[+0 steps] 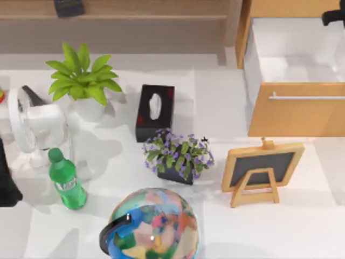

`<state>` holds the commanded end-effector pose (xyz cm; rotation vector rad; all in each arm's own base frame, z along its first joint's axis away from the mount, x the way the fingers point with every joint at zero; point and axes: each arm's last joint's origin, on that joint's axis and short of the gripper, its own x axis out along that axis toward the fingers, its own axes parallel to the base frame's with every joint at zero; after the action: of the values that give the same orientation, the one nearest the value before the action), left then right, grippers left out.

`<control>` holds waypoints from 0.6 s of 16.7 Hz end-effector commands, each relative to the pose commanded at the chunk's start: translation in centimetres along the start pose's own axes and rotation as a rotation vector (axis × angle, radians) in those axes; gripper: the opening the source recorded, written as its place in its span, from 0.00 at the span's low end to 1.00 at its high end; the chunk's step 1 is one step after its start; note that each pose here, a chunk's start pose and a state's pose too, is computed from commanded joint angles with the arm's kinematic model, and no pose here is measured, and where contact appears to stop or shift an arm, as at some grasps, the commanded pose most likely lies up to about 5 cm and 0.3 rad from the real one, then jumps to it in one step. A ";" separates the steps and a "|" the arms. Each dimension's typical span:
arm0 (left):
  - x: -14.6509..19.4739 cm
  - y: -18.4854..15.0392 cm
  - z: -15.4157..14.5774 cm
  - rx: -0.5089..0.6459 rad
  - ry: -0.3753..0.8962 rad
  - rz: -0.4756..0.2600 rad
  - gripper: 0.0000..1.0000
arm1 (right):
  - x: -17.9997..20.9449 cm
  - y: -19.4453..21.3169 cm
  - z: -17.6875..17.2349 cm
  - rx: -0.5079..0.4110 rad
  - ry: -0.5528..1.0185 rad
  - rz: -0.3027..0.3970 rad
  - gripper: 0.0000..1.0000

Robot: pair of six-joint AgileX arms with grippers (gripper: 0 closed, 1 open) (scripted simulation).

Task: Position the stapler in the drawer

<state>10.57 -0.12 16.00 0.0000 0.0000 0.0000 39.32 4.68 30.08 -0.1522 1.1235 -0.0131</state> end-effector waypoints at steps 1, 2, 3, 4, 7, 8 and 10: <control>0.0 0.0 0.0 0.000 0.000 0.000 1.00 | 1.5 0.6 1.2 0.007 0.025 0.015 0.00; 0.0 0.0 0.0 0.000 0.000 0.000 1.00 | 3.2 1.2 2.2 0.014 0.062 0.030 0.00; 0.0 0.0 0.0 0.000 0.000 0.000 1.00 | 5.3 1.8 2.8 0.022 0.110 0.046 0.00; 0.0 0.0 0.0 0.000 0.000 0.000 1.00 | 7.4 2.3 3.1 0.029 0.165 0.061 0.00; 0.0 0.0 0.0 0.000 0.000 0.000 1.00 | 12.9 3.2 2.6 0.060 0.329 0.100 0.00; 0.0 0.0 0.0 0.000 0.000 0.000 1.00 | 14.1 3.3 2.3 0.070 0.372 0.110 0.00; 0.0 0.0 0.0 0.000 0.000 0.000 1.00 | 15.4 3.4 1.8 0.085 0.428 0.122 0.00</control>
<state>10.57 -0.12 16.00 0.0000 0.0000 0.0000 47.43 6.92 16.57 -0.0026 1.5551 0.0166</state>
